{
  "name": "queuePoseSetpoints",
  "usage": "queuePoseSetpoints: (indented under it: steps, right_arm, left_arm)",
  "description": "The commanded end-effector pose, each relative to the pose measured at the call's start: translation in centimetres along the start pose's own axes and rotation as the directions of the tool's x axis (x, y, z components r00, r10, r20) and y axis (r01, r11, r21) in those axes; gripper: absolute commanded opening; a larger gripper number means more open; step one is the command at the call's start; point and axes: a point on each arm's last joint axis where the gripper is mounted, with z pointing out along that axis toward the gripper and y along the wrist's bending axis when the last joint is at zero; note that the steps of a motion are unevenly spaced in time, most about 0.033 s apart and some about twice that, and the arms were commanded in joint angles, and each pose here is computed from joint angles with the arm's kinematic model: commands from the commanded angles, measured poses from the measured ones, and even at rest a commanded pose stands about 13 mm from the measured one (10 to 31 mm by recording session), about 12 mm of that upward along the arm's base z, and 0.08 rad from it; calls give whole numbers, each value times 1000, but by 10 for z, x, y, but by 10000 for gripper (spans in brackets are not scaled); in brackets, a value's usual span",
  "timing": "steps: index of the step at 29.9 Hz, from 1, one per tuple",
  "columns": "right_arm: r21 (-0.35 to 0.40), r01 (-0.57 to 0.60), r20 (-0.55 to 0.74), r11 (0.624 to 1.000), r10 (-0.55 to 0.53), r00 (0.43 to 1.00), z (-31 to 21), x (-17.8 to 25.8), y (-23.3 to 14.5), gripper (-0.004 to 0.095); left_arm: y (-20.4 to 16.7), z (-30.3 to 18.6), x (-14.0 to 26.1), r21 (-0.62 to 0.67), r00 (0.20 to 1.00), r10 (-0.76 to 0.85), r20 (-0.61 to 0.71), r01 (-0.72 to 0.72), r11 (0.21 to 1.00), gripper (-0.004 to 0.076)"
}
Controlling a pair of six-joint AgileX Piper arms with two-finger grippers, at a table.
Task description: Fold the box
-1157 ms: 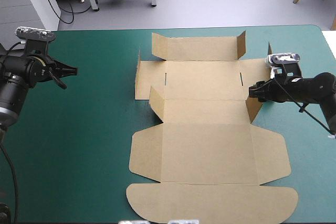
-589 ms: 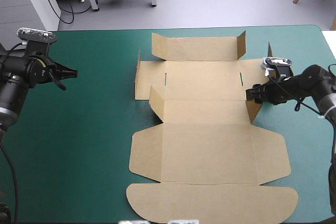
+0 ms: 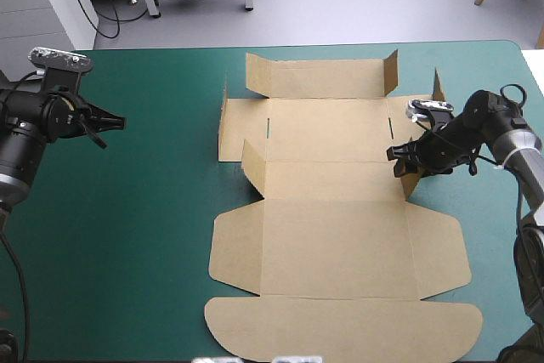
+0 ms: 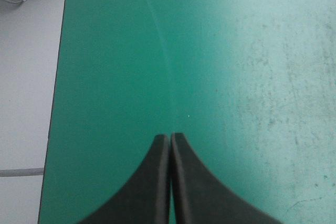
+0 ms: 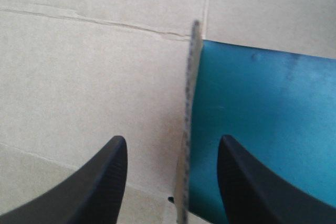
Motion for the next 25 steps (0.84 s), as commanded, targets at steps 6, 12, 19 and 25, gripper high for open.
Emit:
queuePoseSetpoints:
  steps: [6, 12, 19, 25]
  right_arm:
    - [60, 36, 96, 998, -42, 995, -17, -9, 14, 418]
    - [82, 18, 55, 996, -23, 998, -17, -5, 12, 160]
    - [86, 69, 61, 994, -74, 995, -17, -6, 12, -18]
    - [105, 156, 81, 982, -165, 983, -18, -9, 11, -18]
  left_arm:
    - [6, -22, -10, -10, 994, -7, 105, 8, 1000, -9]
    - [4, -22, -10, 14, 995, -9, 104, 8, 1000, -9]
    - [0, -22, -8, 57, 996, -7, 91, 2, 998, -9]
    - [0, -22, -7, 57, 997, -7, 80, 2, 998, -9]
